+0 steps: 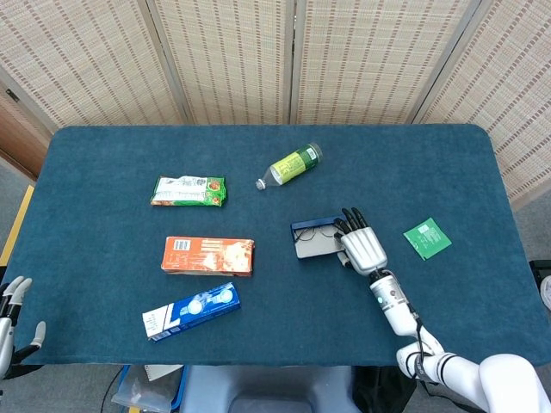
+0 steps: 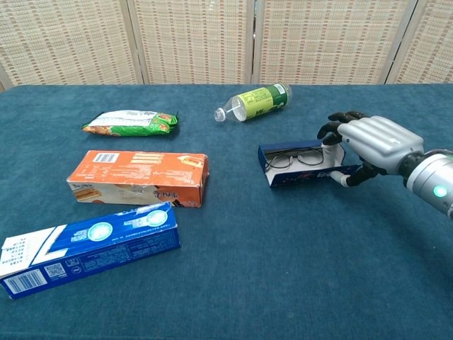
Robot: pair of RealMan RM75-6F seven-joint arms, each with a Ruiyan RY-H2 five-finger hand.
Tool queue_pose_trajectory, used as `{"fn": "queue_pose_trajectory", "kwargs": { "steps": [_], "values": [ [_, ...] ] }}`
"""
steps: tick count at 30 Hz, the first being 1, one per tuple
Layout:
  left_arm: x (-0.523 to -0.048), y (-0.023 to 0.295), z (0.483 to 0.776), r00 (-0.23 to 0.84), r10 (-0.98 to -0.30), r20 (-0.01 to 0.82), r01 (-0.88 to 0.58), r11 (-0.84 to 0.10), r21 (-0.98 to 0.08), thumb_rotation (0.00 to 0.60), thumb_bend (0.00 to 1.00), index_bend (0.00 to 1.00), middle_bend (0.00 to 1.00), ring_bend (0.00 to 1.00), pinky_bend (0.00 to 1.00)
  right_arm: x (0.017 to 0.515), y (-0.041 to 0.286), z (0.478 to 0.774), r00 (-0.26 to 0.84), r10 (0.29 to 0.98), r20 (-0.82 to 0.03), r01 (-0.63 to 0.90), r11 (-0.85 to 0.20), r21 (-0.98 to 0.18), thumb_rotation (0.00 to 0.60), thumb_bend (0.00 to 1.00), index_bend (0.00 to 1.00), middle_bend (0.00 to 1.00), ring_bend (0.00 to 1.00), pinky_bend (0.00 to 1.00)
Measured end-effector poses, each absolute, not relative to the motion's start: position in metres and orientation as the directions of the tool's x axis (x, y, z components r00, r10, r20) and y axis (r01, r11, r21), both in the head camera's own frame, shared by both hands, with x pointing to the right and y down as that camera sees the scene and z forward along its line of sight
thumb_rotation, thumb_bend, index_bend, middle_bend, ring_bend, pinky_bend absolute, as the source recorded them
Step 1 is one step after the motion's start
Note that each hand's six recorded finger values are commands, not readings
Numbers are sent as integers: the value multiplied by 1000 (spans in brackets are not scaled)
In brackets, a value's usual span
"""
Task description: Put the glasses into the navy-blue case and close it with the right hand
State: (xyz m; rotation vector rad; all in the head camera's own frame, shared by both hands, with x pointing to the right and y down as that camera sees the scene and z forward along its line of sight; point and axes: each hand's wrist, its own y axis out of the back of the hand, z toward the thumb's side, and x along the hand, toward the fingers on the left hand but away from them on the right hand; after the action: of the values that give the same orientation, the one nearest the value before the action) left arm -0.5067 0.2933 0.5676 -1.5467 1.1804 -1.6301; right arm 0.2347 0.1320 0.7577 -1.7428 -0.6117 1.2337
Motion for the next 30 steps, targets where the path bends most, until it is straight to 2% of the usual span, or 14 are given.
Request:
{"fn": "queue_pose_trajectory", "kwargs": {
  "steps": [9, 14, 30],
  "values": [
    [-505, 293, 571, -143, -878, 456, -155, -435, -887, 600, 425, 66, 0, 0, 0, 237, 135, 756, 390, 785, -481, -96, -485, -869, 600, 406, 637, 267, 10, 23],
    [-503, 293, 570, -140, -878, 458, -153, -438, -886, 600, 424, 66, 0, 0, 0, 242, 143, 747, 408, 780, -475, -96, -481, -872, 600, 418, 640, 273, 13, 23],
    [-492, 287, 568, -107, -888, 447, -155, -429, -890, 600, 424, 66, 0, 0, 0, 295, 204, 686, 417, 770, -483, -104, -487, -867, 600, 434, 640, 280, 18, 23]
  ]
}}
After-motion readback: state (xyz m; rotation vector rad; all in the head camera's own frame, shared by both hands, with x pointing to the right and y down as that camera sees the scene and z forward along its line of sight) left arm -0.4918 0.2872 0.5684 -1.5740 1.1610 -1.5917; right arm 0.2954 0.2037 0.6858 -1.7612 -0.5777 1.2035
